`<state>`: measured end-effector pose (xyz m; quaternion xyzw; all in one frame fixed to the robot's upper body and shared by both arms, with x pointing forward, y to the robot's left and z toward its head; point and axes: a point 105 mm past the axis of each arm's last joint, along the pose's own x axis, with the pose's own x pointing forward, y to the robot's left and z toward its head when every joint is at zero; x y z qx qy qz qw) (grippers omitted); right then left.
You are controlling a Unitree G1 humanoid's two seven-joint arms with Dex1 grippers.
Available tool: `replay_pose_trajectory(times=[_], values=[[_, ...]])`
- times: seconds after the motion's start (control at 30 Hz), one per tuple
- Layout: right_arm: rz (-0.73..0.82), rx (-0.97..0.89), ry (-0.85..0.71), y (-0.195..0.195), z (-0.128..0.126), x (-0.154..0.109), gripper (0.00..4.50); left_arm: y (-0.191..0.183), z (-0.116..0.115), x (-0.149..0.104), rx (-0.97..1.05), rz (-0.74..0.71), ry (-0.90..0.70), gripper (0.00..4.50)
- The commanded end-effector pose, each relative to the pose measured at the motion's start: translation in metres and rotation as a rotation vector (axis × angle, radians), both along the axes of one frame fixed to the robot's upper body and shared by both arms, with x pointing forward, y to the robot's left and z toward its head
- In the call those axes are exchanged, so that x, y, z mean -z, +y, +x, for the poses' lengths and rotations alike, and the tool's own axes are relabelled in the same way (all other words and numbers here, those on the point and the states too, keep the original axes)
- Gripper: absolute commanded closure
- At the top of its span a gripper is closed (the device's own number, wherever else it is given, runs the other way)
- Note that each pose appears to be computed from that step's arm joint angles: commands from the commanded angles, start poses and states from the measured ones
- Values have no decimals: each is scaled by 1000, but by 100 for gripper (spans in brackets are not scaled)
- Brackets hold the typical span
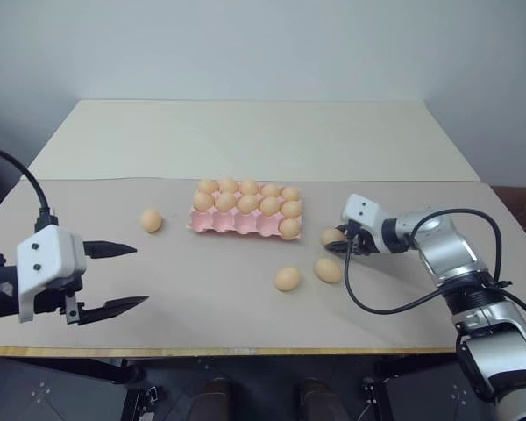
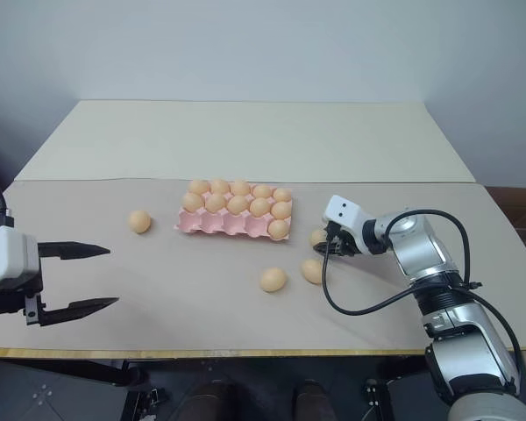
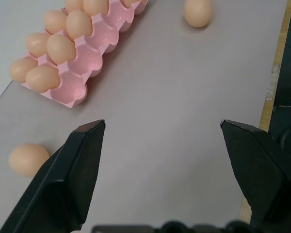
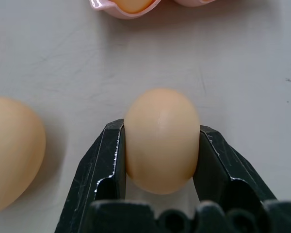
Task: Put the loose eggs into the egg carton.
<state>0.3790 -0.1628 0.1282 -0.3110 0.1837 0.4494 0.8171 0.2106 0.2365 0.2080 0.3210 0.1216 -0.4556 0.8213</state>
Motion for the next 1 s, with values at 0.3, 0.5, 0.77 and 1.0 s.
replay_pose_trajectory(times=[0.3, 0.5, 0.77, 1.0], values=[[208, -136, -301, 86, 2, -88, 259, 10, 0, 4, -33, 39, -7, 37], [258, -126, -304, 122, 9, -78, 259, 6, 2, 3, -27, 30, -17, 37], [309, -134, -276, 143, 7, -71, 209, 7, -1, 3, -40, 33, -17, 37], [289, -135, -303, 141, 5, -70, 53, 7, -1, 5, -46, 34, -15, 37]])
